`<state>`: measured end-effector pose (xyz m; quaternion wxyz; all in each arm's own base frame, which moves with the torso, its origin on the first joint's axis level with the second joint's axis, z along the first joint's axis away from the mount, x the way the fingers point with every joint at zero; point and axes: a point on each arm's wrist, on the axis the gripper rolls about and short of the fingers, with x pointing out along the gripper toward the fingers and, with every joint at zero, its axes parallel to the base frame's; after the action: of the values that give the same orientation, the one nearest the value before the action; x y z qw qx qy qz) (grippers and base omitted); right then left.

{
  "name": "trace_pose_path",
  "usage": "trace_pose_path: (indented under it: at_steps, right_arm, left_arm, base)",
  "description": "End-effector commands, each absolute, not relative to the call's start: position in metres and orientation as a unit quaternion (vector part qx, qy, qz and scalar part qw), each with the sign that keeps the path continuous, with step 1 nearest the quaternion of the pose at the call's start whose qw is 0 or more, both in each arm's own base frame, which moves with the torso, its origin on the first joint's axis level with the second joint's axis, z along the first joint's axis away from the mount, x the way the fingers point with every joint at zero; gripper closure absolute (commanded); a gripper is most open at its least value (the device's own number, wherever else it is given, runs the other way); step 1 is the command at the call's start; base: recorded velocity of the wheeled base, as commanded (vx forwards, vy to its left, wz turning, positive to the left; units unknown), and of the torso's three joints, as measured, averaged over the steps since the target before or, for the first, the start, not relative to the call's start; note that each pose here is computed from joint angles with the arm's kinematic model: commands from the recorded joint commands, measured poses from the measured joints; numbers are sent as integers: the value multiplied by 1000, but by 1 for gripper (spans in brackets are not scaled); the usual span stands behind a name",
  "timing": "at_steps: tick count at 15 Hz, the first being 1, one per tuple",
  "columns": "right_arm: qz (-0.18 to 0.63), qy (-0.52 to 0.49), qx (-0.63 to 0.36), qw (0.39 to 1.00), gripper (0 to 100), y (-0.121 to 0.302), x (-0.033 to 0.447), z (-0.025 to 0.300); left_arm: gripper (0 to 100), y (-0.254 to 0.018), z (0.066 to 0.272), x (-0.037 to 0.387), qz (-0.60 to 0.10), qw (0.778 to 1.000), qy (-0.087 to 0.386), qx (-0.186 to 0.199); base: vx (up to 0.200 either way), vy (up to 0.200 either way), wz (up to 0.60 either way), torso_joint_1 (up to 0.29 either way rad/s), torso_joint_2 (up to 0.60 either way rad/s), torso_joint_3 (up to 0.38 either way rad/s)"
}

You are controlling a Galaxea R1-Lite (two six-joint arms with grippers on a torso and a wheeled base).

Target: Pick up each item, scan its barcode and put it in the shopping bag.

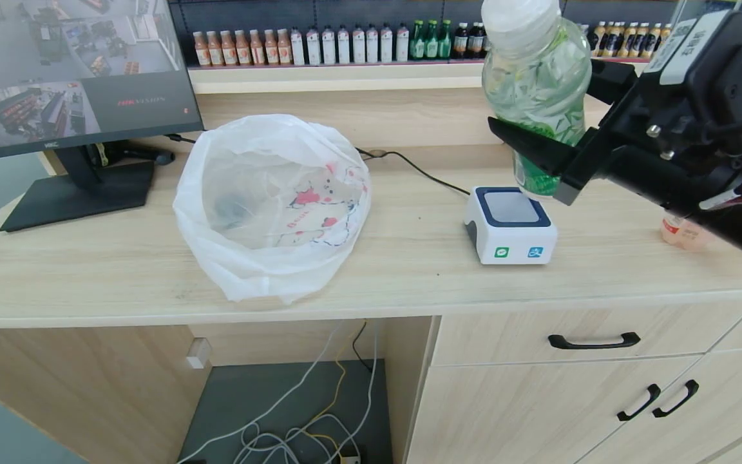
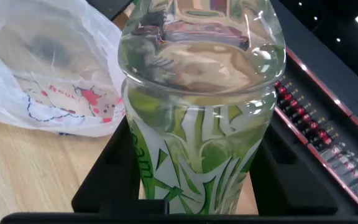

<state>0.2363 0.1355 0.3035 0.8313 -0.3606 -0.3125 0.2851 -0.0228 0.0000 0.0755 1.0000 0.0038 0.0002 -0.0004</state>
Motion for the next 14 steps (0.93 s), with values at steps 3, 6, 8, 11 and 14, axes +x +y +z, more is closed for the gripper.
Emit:
trace_pose_path:
  at_steps: [3, 6, 8, 11, 14]
  right_arm:
    - [307, -310, -407, 803, 100, 122, 257, 312]
    - [327, -325, -429, 777, 100, 112, 277, 313]
    - [330, -327, -449, 763, 100, 105, 284, 308]
    - [348, -330, -476, 737, 100, 108, 291, 293]
    - [362, -325, -491, 723, 100, 111, 300, 277]
  left_arm:
    - [0, 0, 75, -23, -1, 1000, 0, 4]
    - [0, 0, 75, -23, 0, 1000, 0, 4]
    - [0, 0, 75, -23, -1, 1000, 0, 4]
    - [0, 0, 75, -23, 0, 1000, 0, 4]
    - [0, 0, 75, -23, -1, 1000, 0, 4]
  base:
    - [0, 0, 0, 0, 0, 0]
    - [0, 0, 0, 0, 0, 0]
    - [0, 0, 0, 0, 0, 0]
    - [0, 0, 0, 0, 0, 0]
    - [0, 0, 0, 0, 0, 0]
